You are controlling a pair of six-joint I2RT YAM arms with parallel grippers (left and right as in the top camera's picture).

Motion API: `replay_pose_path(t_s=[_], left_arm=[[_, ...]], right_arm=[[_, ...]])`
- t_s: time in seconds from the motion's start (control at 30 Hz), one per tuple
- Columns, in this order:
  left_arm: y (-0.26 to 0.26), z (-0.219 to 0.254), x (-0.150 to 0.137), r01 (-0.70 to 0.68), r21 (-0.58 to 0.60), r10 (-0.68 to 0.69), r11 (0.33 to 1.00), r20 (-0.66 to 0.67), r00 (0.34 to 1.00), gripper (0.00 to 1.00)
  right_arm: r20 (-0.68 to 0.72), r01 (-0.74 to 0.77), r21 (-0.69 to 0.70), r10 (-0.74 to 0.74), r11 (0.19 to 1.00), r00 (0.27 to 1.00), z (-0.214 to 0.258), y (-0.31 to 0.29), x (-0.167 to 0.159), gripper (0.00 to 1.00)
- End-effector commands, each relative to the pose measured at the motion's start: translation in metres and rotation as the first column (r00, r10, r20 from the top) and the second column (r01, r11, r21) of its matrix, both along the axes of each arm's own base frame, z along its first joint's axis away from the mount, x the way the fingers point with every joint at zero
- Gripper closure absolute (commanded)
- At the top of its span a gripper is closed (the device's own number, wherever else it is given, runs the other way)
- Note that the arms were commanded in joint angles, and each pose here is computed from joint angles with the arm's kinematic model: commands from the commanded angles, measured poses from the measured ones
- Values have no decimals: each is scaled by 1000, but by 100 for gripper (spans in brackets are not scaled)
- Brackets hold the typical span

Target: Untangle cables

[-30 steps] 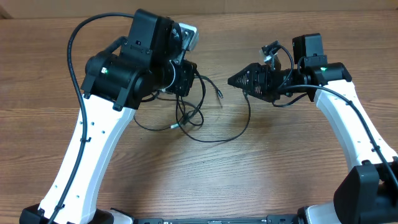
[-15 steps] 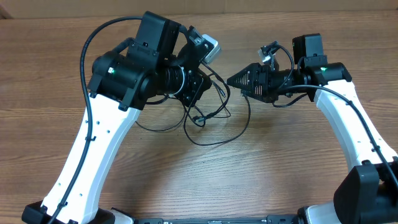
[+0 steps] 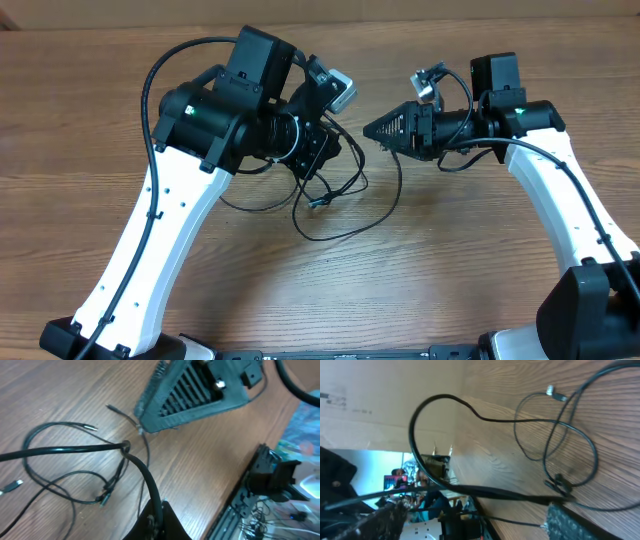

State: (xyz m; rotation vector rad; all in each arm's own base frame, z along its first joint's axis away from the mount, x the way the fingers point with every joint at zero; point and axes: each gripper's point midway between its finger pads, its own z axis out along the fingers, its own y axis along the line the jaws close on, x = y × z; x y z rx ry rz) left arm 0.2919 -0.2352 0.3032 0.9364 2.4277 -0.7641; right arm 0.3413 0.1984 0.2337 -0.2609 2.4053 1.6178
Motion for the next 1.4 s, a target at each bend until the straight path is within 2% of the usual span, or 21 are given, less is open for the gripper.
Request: replay_pose_path(t_s=[0.0,0.17,0.27,0.33,0.43,0.63,0.8,0.93,1.0,1.03,1.1,1.17,1.37], left_arm=[[-12,6,-16,117,-68,-118,991,-6,993,96],[-18,10,-32,224,-112,-226,968,-2,974,96],[-17,10,-32,224,-112,-226,968,-1,974,96],[-17,10,-32,224,-112,-226,968,0,974,96],[-17,10,-32,224,-112,-226,968,0,974,96],[-17,10,-32,224,-112,-226,968,-3,974,96],[-16,8,-35,222,-107,-226,969,-19,974,96],[-15,6,-37,221,-104,-225,970,-30,974,96],[-15,6,-36,220,-101,-224,970,-30,974,96],[-15,6,-36,220,-100,-224,970,-30,974,96],[-13,4,-34,213,-84,-216,973,-25,976,96],[-10,1,-33,204,-61,-206,977,-27,978,96],[-5,-3,-50,302,-47,-303,952,-27,953,96]], right_arm=[[48,-41,30,40,999,998,4,4,-3,16],[37,-37,33,36,999,999,5,5,-3,16],[24,-40,37,39,999,999,5,5,-5,17],[10,-52,42,52,998,999,5,8,-9,23],[0,-80,45,80,996,997,5,17,-16,25],[38,-161,47,160,986,986,7,43,-30,30],[91,-200,45,195,979,977,10,57,-34,55],[94,-191,29,187,981,978,7,56,-32,67],[94,-191,29,188,981,978,7,56,-32,65],[94,-191,29,188,981,978,7,56,-32,61],[119,-203,24,199,979,973,7,56,-33,46],[165,-226,14,220,974,961,6,55,-35,34],[231,-265,-12,261,964,937,1,51,-40,31]])
